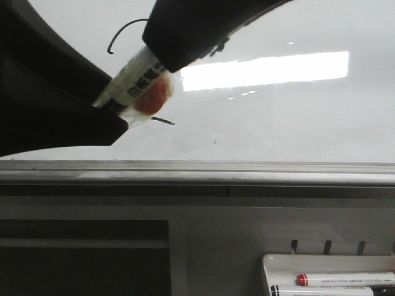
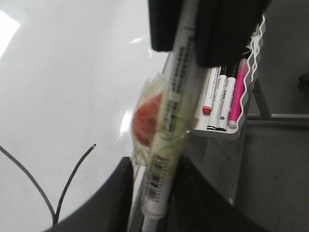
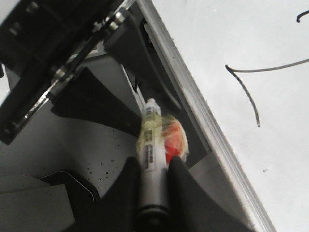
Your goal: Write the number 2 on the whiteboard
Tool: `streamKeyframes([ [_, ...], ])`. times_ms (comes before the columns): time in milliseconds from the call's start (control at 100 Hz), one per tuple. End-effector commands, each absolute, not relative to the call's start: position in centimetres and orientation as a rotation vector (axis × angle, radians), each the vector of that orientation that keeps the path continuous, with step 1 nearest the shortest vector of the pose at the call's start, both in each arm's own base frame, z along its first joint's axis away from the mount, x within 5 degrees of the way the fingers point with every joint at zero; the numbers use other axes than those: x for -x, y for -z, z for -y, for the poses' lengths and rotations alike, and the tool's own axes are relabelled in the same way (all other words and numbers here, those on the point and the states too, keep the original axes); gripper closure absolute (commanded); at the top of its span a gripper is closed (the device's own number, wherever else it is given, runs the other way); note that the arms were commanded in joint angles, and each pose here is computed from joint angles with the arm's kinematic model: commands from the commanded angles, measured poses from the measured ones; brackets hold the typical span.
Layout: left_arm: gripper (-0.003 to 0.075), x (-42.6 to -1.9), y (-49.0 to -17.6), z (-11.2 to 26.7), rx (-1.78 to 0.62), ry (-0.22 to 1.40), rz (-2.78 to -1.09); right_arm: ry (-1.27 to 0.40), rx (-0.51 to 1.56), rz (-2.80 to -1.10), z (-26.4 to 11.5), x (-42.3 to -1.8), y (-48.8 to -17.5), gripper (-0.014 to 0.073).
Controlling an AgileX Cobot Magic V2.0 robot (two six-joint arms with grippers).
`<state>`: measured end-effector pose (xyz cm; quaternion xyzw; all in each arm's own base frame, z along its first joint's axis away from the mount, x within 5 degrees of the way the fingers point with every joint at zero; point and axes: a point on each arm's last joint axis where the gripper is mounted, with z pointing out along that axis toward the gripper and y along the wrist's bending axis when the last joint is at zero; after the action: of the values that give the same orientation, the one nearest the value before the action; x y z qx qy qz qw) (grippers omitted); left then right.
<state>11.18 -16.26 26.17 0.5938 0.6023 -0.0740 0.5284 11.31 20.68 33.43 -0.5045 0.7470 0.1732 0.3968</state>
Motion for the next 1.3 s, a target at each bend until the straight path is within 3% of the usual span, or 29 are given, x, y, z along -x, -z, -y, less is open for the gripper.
streamKeyframes([
  [0,0.071,-11.0,-27.6,16.8,-1.381,0.24,-1.396,-0.487,1.225,-1.793,-20.9,-11.4,-35.4,0.0666],
  [20,0.0744,-11.0,-27.6,16.8,-1.381,0.242,-1.394,-0.49,1.223,-1.792,-20.9,-11.4,-35.4,0.0666],
  [300,0.0741,-11.0,-27.6,16.8,-1.381,0.242,-1.394,-0.516,1.201,-1.757,-21.1,-11.4,-35.8,0.0634],
  [370,0.0741,-11.0,-27.6,16.8,-1.375,0.249,-1.402,-0.519,1.199,-1.752,-21.1,-11.4,-35.8,0.0497],
  [490,0.0741,-11.1,-27.6,16.7,-1.295,0.311,-1.497,-0.512,1.187,-1.704,-21.2,-11.6,-36.2,0.0066],
  [560,0.0741,-11.3,-27.7,16.6,-1.237,0.329,-1.568,-0.483,1.174,-1.671,-21.1,-12.1,-36.5,-0.0069],
  [810,0.0741,-14.8,-28.2,13.7,-0.651,0.472,-1.895,-0.468,1.038,-1.599,-19.0,-13.1,-40.0,0.0011],
  [1010,0.0741,-18.0,-29.2,11.1,-0.35,0.607,-1.837,-0.46,0.97,-1.566,-17.4,-13.0,-41.2,0.0019],
  [1140,0.0741,-20.1,-28.1,9.8,-0.184,0.62,-1.883,-0.464,0.965,-1.561,-17.2,-12.9,-41.4,0.0019],
  [1290,0.0741,-20.9,-26.9,9.8,-0.154,0.611,-1.934,-0.471,0.962,-1.564,-17.3,-12.9,-41.4,0.0019],
])
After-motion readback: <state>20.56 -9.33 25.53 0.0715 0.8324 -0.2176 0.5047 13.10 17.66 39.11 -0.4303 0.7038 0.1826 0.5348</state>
